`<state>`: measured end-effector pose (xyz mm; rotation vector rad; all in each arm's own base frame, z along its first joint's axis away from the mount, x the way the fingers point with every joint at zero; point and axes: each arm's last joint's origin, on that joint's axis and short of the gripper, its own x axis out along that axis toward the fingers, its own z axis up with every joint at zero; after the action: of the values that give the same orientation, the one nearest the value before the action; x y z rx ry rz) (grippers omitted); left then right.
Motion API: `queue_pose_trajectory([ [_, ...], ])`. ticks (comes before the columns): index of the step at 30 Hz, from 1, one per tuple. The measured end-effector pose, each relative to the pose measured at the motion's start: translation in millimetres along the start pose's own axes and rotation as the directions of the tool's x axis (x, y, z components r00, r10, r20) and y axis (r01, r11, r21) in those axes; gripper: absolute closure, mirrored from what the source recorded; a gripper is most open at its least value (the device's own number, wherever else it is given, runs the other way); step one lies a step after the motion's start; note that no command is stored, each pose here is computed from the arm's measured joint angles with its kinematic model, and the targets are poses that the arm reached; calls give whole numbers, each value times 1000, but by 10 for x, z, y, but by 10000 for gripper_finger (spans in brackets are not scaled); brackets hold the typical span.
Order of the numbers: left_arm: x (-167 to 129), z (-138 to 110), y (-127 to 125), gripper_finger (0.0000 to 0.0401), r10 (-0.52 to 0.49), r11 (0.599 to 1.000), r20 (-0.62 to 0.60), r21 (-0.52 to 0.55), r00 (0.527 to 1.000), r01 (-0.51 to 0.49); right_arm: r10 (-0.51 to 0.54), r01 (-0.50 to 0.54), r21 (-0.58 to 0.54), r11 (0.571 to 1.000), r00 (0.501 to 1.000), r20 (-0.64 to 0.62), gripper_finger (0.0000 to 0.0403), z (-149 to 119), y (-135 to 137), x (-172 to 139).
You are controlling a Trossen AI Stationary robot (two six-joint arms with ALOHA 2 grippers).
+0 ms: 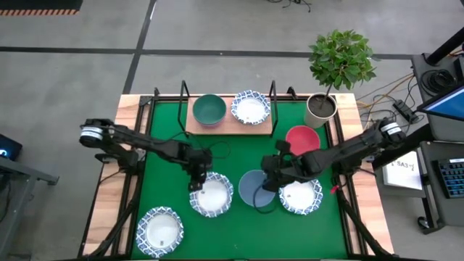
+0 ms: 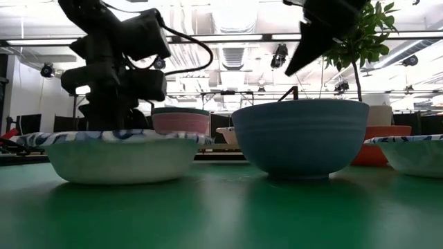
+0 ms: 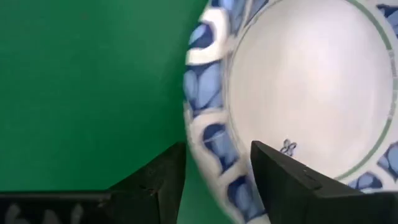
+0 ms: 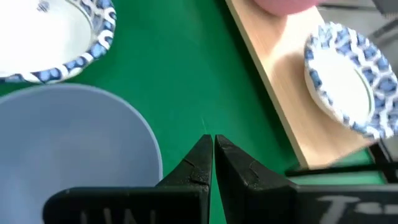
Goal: Place and stack bowls onto a shelf
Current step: Stack the blue patterned bowl on top of the blue patterned bowl on the shelf
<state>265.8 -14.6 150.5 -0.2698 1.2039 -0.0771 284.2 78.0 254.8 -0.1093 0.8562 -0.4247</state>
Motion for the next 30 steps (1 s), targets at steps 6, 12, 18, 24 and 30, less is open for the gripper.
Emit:
queue_pose_trajectory([
  [6,-14,75,-21,286,-14,1000,16,6,1000,14,-8,8,71,997,1000,-1,394,-202,-86,-31],
  [12,-172,194,-74,387,-21,999,70,31,997,19,-6,4,91,996,1000,18,394,-340,-182,-80],
  [18,-465,486,-174,394,-32,997,202,81,979,16,-7,2,95,995,999,51,394,-382,-253,-146],
  [24,-941,914,-215,397,-29,989,376,147,926,-29,-3,-1,75,997,998,58,394,-381,-268,-167],
  [30,-1451,1255,-35,400,121,971,533,112,838,-211,12,-15,49,999,998,63,394,-394,-230,-193],
])
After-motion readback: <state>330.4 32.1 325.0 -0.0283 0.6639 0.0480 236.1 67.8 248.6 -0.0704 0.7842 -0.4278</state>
